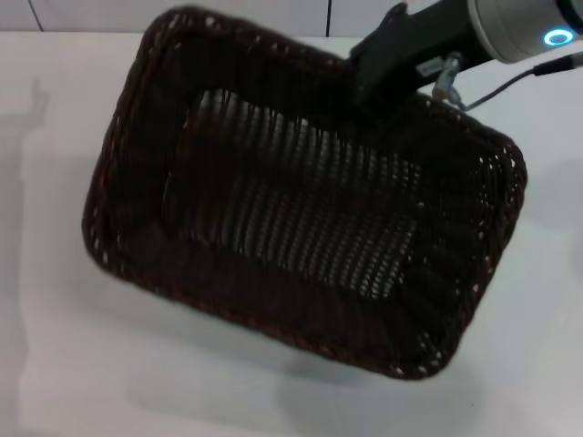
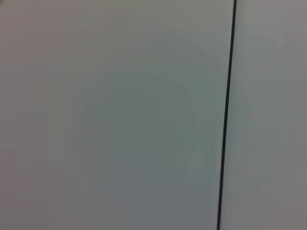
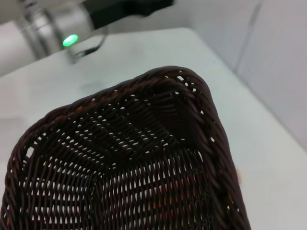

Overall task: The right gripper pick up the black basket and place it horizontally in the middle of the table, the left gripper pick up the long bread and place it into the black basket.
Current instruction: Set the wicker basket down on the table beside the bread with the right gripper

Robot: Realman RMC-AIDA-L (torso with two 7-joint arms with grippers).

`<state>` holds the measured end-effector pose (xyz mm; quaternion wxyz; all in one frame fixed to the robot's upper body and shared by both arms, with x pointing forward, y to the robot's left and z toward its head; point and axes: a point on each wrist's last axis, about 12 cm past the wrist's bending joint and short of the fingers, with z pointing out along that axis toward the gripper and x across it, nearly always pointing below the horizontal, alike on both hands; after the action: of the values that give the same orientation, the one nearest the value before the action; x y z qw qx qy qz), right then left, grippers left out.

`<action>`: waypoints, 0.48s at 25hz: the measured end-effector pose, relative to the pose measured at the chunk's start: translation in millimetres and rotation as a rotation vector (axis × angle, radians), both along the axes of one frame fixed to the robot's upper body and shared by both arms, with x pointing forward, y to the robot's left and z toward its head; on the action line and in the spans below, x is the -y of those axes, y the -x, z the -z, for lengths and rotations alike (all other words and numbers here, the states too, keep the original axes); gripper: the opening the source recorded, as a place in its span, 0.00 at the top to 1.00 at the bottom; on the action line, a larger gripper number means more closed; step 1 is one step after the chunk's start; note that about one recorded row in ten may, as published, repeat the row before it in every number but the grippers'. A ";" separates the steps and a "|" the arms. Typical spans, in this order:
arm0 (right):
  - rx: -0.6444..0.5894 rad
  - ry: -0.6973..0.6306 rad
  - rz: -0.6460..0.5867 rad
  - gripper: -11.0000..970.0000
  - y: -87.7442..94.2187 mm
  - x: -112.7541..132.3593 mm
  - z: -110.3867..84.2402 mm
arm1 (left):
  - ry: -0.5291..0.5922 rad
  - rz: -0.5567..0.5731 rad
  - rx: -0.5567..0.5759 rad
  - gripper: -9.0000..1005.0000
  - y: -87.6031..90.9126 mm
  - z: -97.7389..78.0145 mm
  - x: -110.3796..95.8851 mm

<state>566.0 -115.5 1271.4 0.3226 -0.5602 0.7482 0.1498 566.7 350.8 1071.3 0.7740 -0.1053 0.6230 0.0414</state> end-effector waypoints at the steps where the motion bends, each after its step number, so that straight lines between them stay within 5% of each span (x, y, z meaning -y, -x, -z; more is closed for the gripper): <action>1: 0.000 0.000 0.000 0.85 0.0 0.0 0.0 | 0.000 0.000 0.000 0.22 0.0 0.0 0.0; 12: -0.033 0.160 -0.164 0.85 11.3 -24.5 -2.8 | 0.019 -0.026 0.011 0.22 -5.2 -4.1 -2.7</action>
<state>554.7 -91.0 1274.2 0.2512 -0.6410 0.7145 0.1245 571.9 353.5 1075.4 0.7759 -0.1213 0.6175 0.0449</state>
